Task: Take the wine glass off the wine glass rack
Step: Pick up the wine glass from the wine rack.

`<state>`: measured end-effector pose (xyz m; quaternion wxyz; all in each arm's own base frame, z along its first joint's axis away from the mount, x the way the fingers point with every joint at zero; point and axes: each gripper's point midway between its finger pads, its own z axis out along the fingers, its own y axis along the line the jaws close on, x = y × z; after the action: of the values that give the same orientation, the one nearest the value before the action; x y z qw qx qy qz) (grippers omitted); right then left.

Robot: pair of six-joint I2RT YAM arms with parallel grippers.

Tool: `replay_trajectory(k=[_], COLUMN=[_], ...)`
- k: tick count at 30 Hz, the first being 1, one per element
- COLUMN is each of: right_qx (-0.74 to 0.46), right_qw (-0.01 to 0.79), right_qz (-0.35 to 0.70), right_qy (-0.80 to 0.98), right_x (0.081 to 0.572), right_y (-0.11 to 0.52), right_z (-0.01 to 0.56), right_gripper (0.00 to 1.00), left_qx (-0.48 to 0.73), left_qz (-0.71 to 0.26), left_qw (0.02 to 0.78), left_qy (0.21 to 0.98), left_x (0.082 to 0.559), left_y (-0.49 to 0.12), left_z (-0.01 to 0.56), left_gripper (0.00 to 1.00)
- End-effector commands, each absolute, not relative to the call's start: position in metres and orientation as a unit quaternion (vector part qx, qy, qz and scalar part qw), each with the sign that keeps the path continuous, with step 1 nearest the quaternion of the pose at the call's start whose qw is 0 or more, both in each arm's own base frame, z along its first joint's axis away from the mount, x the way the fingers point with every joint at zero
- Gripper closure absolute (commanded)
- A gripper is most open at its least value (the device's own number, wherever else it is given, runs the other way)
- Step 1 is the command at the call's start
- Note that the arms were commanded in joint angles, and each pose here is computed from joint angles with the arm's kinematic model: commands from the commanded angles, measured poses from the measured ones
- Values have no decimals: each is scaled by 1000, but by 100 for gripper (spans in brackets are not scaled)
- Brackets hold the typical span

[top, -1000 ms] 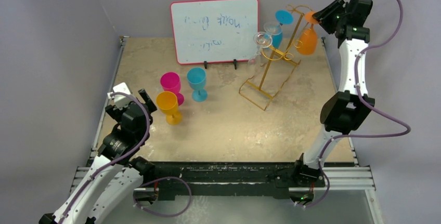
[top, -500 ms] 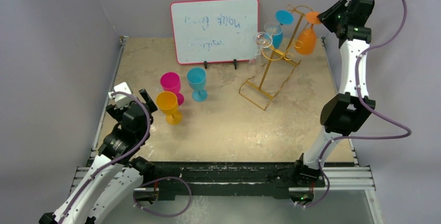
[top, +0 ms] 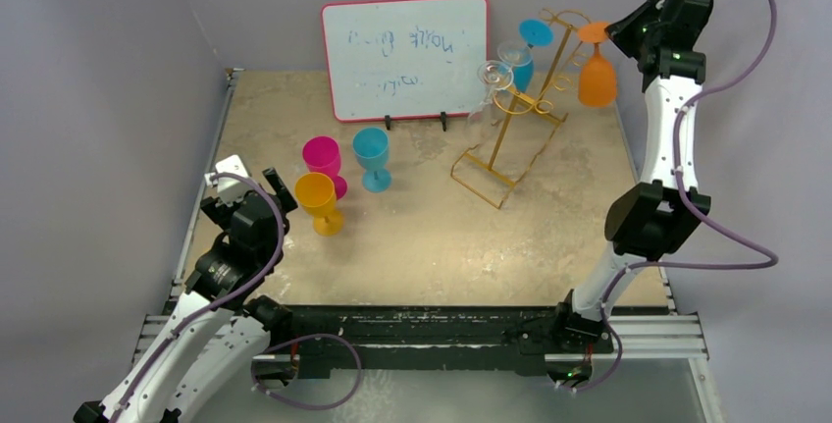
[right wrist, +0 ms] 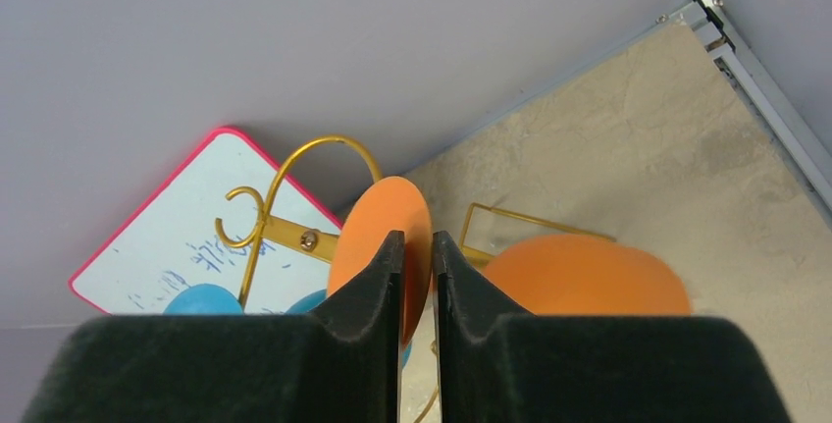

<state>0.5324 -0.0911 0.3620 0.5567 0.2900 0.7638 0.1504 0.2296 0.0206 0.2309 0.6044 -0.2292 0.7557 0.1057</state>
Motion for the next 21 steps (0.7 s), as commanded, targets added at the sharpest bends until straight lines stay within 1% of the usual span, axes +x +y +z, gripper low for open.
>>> replay_trajectory(k=[1, 2, 4, 5, 8, 14, 21], right_qx=[270, 270, 266, 267, 273, 270, 279], right_qw=[591, 590, 588, 588, 595, 610, 631], right_qz=[153, 161, 184, 191, 201, 226, 215], right_qy=[745, 743, 742, 739, 729, 710, 691], right_x=[516, 516, 516, 515, 514, 509, 503], right_y=[-86, -84, -76, -74, -72, -65, -70], right_z=[404, 405, 408, 410, 418, 437, 458], right_gripper=[88, 88, 96, 98, 100, 100, 100], left_qx=[-245, -245, -245, -245, -246, -248, -250], left_qz=[87, 87, 87, 88, 87, 88, 91], left_qw=[618, 618, 617, 617, 618, 618, 616], left_qy=[742, 742, 742, 742, 742, 741, 742], left_x=[232, 232, 232, 231, 231, 230, 231], left_y=[19, 19, 19, 19, 19, 20, 20], left_z=[246, 246, 246, 245, 246, 246, 245], left_gripper=[14, 14, 14, 14, 14, 14, 14])
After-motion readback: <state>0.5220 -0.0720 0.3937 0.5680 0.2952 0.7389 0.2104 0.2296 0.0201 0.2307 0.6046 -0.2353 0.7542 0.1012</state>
